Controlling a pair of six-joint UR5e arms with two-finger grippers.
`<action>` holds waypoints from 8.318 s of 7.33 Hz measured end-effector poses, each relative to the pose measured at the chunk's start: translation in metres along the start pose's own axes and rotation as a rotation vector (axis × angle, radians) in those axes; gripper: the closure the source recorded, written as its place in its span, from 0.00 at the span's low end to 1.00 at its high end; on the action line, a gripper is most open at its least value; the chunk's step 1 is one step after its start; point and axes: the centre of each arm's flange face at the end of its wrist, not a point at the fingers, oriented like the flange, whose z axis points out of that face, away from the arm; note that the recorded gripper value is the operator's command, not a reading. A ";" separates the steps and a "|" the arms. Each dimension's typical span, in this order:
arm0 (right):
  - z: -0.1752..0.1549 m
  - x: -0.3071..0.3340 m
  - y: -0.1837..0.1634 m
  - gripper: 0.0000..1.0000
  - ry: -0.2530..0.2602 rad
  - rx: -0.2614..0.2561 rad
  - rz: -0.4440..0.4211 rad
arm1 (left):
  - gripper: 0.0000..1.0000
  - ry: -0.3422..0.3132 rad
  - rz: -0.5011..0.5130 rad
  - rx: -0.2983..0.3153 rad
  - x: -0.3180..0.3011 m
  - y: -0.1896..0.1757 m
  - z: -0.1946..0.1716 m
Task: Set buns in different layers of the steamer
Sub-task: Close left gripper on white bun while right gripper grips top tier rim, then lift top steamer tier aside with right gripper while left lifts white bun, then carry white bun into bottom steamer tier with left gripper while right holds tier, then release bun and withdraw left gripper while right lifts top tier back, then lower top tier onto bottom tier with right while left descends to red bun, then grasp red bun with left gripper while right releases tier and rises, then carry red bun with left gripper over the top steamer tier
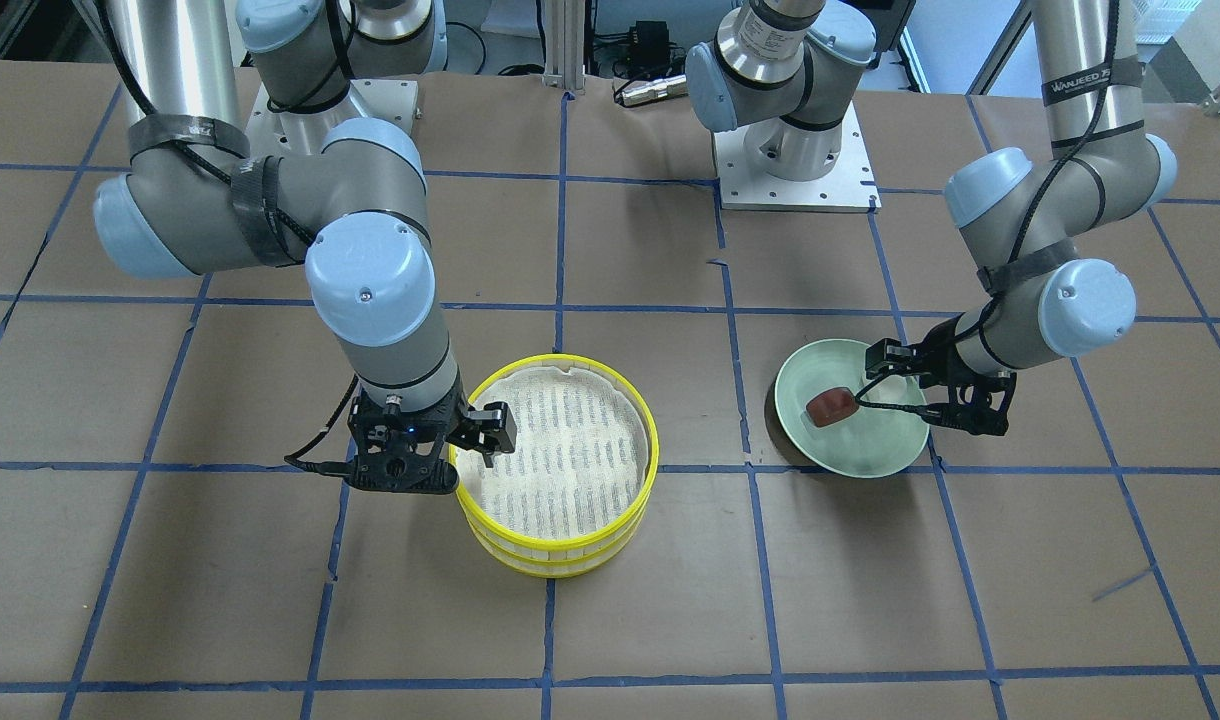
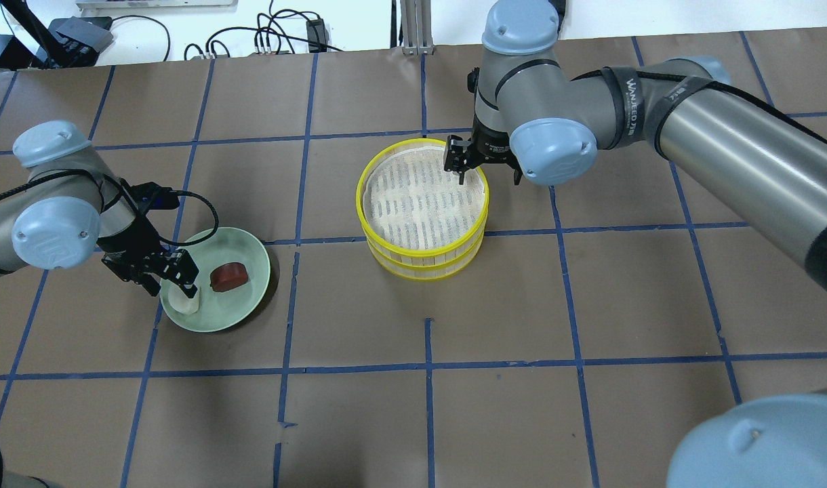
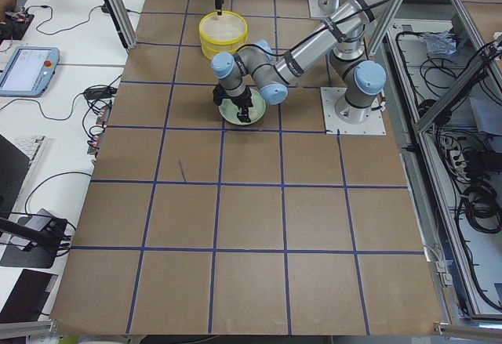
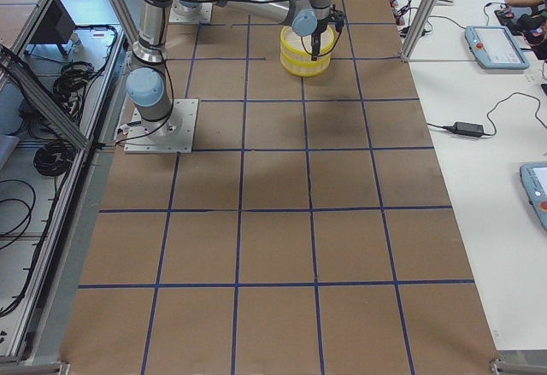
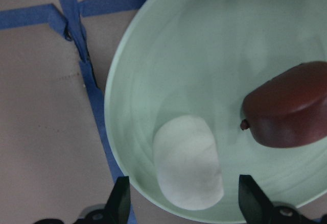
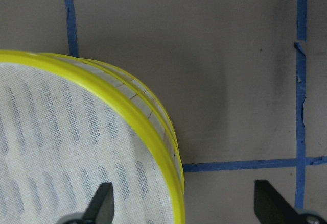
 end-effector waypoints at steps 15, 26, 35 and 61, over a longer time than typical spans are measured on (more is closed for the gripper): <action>-0.091 0.238 -0.006 0.94 0.000 -0.074 -0.060 | 0.99 -0.126 -0.005 0.187 0.165 -0.009 -0.199; -0.055 0.306 -0.019 0.93 0.029 -0.132 -0.168 | 0.00 0.157 -0.203 0.412 0.395 -0.114 -0.079; -0.027 0.054 -0.011 0.93 0.061 -0.068 0.141 | 0.00 -0.110 0.011 0.284 0.124 -0.011 -0.066; -0.200 0.110 0.015 0.00 0.013 -0.059 0.048 | 0.98 -0.119 0.047 0.257 0.098 -0.018 -0.014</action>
